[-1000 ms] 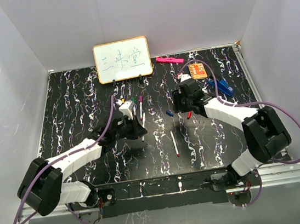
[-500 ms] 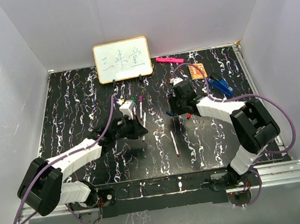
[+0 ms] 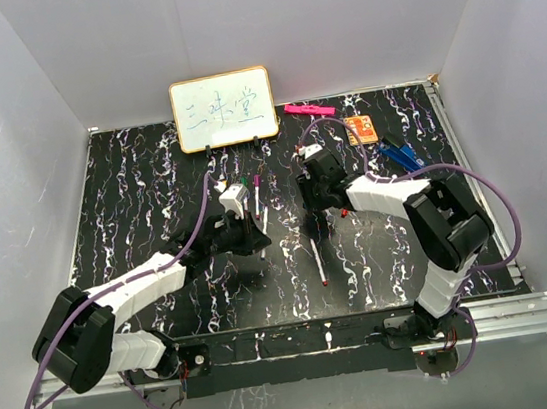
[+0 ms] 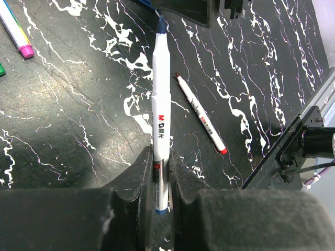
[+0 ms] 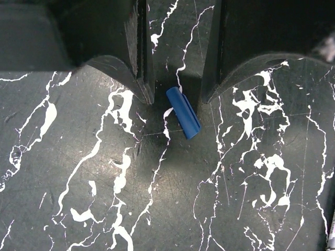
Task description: Insert the pens into the pen caps
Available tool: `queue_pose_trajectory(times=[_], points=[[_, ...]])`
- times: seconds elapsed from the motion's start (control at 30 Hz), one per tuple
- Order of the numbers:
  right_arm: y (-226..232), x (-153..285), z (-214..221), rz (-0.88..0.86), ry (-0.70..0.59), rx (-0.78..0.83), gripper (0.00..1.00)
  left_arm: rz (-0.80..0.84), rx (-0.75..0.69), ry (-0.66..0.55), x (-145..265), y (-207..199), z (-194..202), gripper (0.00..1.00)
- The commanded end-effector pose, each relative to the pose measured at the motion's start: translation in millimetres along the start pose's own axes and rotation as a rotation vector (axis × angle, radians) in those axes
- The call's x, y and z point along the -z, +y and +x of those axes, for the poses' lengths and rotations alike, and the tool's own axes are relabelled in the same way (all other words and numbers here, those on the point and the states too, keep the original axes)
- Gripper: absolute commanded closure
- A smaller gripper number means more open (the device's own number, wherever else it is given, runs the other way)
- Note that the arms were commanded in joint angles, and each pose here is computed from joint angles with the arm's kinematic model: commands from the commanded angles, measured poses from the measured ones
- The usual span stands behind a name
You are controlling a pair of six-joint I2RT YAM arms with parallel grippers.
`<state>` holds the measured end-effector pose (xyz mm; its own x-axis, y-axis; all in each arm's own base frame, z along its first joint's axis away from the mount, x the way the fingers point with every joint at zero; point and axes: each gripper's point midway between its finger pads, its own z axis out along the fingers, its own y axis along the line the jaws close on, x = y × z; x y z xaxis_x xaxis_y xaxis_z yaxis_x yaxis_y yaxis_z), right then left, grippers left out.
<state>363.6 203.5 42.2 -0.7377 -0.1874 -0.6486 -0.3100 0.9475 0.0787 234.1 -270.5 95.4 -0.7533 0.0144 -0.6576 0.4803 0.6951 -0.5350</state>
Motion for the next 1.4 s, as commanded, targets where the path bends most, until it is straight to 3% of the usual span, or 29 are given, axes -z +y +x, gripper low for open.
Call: queue_pose_trajectory(times=[0.0,0.67,0.83,0.93,1.1,1.37], points=[[3.5,0.3,-36.2,-0.003,-0.096,0.017,0.61,0.027,-0.015,-0.018,0.2,-7.6,-9.2,1.0],[2.2,-23.6,-2.3,0.048,-0.001,0.048,0.63,-0.005,-0.013,-0.022,-1.4,-1.9,-11.1,1.0],[4.2,-29.5,17.3,0.085,0.052,0.068,0.74,-0.018,-0.024,-0.025,-0.2,-0.6,-13.2,1.0],[7.3,-30.7,29.5,0.088,0.082,0.065,0.75,-0.028,-0.026,-0.027,1.3,1.0,-13.0,1.0],[9.0,-29.3,43.9,0.088,0.111,0.031,1.0,-0.036,-0.026,-0.031,2.0,3.1,-12.7,1.0],[10.7,-30.0,44.4,0.092,0.122,-0.001,1.0,-0.025,-0.027,-0.03,1.0,1.5,-12.2,1.0]])
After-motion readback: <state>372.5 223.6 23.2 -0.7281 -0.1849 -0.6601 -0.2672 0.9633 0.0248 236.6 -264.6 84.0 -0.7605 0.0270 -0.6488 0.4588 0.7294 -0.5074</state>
